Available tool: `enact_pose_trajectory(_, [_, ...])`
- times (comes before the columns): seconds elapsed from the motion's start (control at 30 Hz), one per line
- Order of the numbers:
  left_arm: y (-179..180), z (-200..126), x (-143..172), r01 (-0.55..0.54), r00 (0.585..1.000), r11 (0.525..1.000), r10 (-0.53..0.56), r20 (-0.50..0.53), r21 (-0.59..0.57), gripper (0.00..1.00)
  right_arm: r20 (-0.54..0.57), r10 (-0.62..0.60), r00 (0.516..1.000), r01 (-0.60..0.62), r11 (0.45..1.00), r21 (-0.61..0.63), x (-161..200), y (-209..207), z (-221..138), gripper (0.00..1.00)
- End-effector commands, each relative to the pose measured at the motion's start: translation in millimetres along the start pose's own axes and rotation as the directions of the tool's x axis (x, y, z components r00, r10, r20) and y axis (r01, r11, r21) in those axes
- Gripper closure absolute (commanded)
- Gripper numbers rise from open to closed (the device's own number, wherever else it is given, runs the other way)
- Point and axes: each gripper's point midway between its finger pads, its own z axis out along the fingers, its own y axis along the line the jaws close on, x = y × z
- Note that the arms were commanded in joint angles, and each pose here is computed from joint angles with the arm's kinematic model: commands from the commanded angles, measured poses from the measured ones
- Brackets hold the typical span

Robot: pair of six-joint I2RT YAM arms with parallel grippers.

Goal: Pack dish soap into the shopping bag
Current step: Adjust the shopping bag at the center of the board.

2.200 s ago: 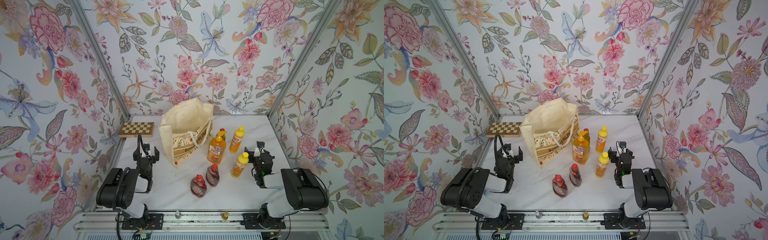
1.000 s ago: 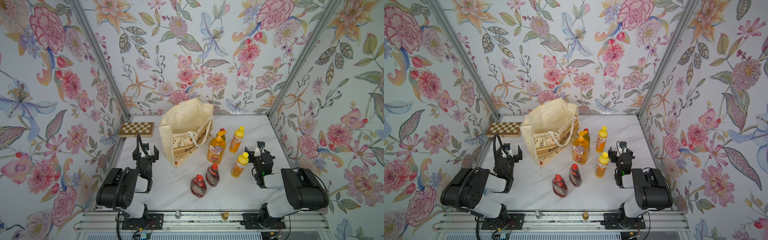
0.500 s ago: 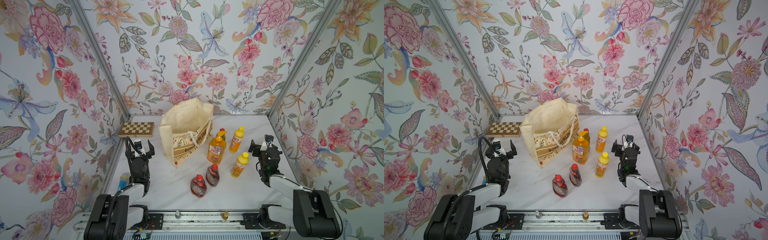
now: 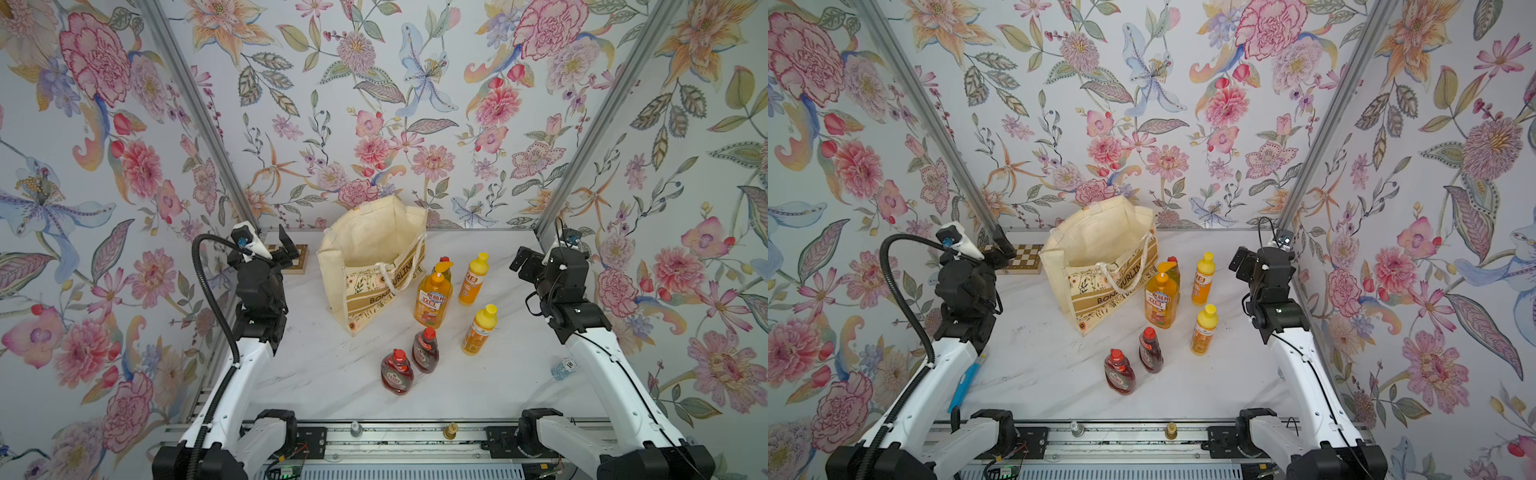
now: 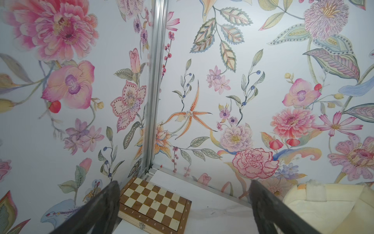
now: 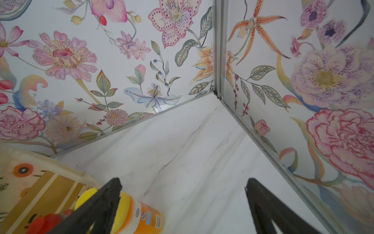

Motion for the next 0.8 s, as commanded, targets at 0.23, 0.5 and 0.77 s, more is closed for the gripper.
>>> enact_pose_trajectory(0.23, [-73, 45, 41, 0.008, 0.943, 0.972, 0.071, -0.326, 0.236, 0.01, -0.159, -0.12, 0.98, 0.099, 0.987, -0.129, 9, 104, -38, 0.01])
enact_pose_trajectory(0.5, [-120, 74, 94, -0.089, 0.863, 0.937, 0.242, -0.444, 0.339, 0.01, -0.156, -0.222, 0.962, 0.162, 0.931, -0.326, 22, 208, -58, 0.01])
enact_pose_trajectory(0.77, [-143, 99, 129, -0.118, 0.798, 0.9, 0.338, -0.499, 0.421, 0.01, -0.196, -0.292, 0.936, 0.182, 0.879, -0.441, 53, 276, -57, 0.0])
